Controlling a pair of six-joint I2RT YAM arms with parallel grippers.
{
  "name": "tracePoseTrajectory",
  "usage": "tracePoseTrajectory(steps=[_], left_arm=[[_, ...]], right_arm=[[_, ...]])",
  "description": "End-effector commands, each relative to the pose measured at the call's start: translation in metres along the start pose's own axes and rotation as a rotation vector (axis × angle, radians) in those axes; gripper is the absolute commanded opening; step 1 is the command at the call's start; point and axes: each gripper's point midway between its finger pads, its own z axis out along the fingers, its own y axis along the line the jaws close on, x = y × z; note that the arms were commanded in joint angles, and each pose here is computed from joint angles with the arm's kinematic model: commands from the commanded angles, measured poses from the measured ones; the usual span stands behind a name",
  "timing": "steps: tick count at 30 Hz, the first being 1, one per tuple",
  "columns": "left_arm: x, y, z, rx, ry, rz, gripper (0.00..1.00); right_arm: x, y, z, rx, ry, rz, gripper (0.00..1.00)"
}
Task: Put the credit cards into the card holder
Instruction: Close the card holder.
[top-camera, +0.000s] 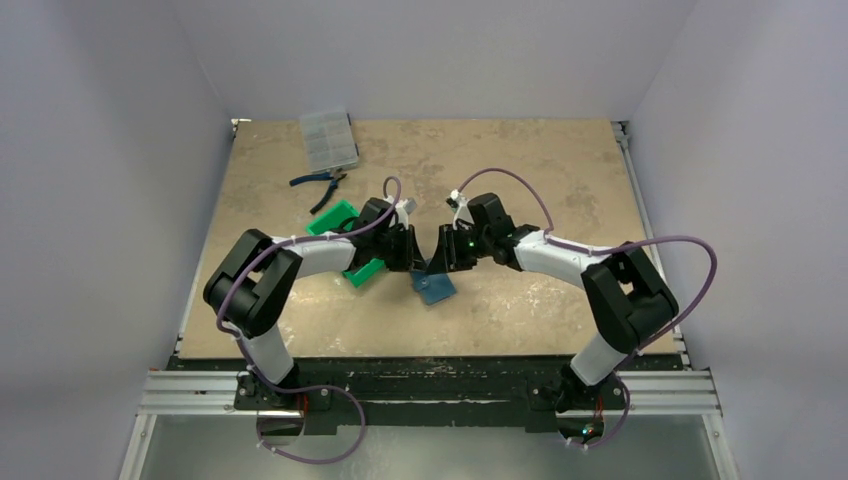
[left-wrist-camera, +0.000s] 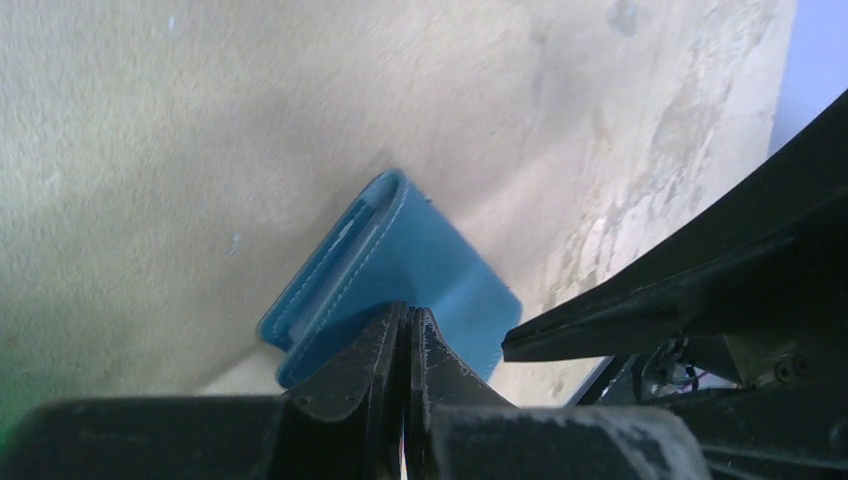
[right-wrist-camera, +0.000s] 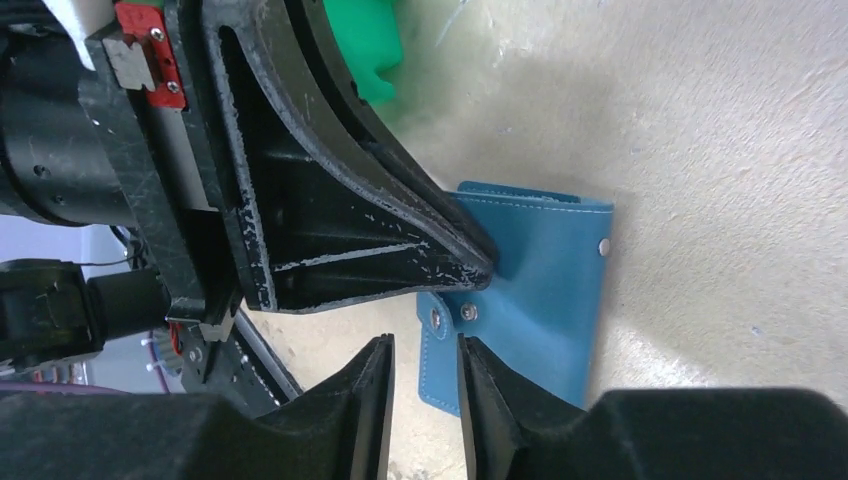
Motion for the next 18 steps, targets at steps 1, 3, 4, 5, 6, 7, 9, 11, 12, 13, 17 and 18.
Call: tracePoseTrajectory(steps=[1, 3, 4, 5, 6, 7, 9, 11, 12, 13, 17, 18], left_arm=[[0.007, 0.008, 0.005, 0.000, 0.001, 0.028, 0.00], [0.008, 0.012, 0.003, -0.022, -0.005, 0.032, 0.00], [0.008, 0.013, 0.002, -0.028, -0.006, 0.035, 0.00], [0.009, 0.015, 0.002, -0.035, -0.004, 0.037, 0.00], [0.009, 0.016, 0.001, -0.039, -0.003, 0.039, 0.00], [0.010, 0.016, 0.001, -0.041, -0.002, 0.040, 0.00], [0.010, 0.016, 0.000, -0.043, -0.004, 0.040, 0.00], [0.010, 0.017, -0.001, -0.049, -0.010, 0.041, 0.00], [0.010, 0.018, -0.002, -0.052, -0.012, 0.042, 0.00], [0.010, 0.018, -0.002, -0.055, -0.015, 0.042, 0.00], [0.010, 0.019, -0.003, -0.058, -0.016, 0.044, 0.00], [0.010, 0.019, -0.003, -0.057, -0.017, 0.044, 0.00]], right_arm=[[0.008, 0.006, 0.006, -0.069, 0.030, 0.016, 0.36], [0.011, 0.006, 0.006, -0.075, 0.040, 0.014, 0.40], [0.013, 0.006, 0.007, -0.079, 0.047, 0.015, 0.40], [0.015, 0.005, 0.008, -0.080, 0.057, 0.019, 0.40], [0.016, 0.006, 0.011, -0.089, 0.059, 0.015, 0.40], [0.016, 0.007, 0.013, -0.100, 0.060, 0.012, 0.39], [0.020, 0.008, 0.017, -0.114, 0.076, 0.019, 0.38], [0.021, 0.009, 0.022, -0.125, 0.082, 0.022, 0.37], [0.022, 0.009, 0.024, -0.127, 0.084, 0.026, 0.36], [0.023, 0.009, 0.025, -0.130, 0.087, 0.028, 0.35], [0.022, 0.008, 0.031, -0.125, 0.089, 0.026, 0.29], [0.021, 0.008, 0.032, -0.124, 0.090, 0.027, 0.26]])
